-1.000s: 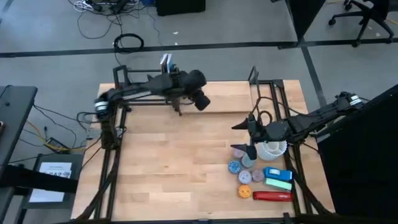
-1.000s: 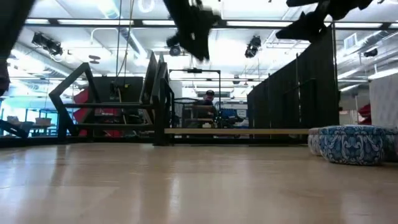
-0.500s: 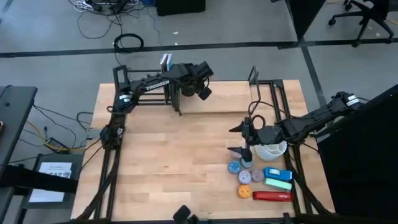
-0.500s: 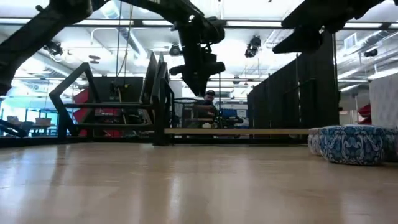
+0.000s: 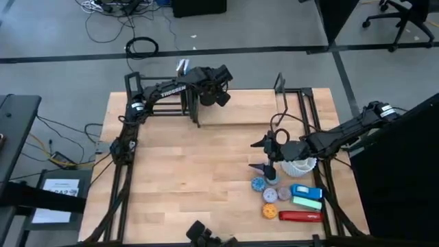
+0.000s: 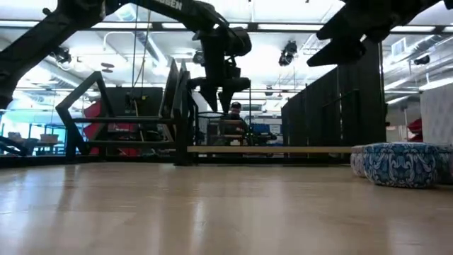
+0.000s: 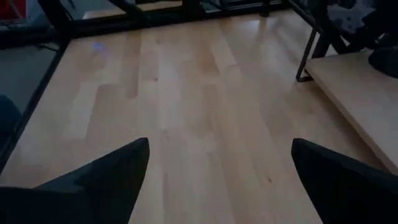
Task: Stock shelves
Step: Remove the black pen organizer from the shelf
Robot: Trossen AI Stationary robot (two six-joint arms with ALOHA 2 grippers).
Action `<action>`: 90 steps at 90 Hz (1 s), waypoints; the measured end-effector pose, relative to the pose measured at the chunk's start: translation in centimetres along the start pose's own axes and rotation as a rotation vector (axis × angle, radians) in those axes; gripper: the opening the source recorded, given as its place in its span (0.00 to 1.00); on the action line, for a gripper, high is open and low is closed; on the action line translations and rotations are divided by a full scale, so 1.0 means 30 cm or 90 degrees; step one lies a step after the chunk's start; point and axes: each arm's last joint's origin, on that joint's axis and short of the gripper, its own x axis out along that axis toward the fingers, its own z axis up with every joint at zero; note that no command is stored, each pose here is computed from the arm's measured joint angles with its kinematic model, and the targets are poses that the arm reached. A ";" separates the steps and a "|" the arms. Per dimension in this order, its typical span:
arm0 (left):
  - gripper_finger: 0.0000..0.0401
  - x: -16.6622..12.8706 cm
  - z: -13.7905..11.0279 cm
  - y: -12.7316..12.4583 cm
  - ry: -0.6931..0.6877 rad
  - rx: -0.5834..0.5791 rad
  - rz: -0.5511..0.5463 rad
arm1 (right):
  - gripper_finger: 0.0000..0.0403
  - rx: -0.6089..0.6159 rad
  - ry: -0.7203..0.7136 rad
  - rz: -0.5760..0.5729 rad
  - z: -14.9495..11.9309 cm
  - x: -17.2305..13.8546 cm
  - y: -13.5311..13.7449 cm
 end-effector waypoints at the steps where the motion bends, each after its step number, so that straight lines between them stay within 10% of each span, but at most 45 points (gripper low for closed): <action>1: 0.44 0.004 0.000 0.002 0.002 -0.001 -0.002 | 0.90 0.000 0.001 0.000 0.000 0.000 0.000; 51: 0.01 -0.009 -0.027 -0.068 -0.001 0.108 -0.023 | 0.90 -0.033 -0.102 0.074 0.145 -0.087 0.093; 90: 0.00 -0.418 -0.095 -0.390 -0.145 0.247 -0.206 | 0.90 -0.131 -0.211 0.082 0.353 -0.321 0.219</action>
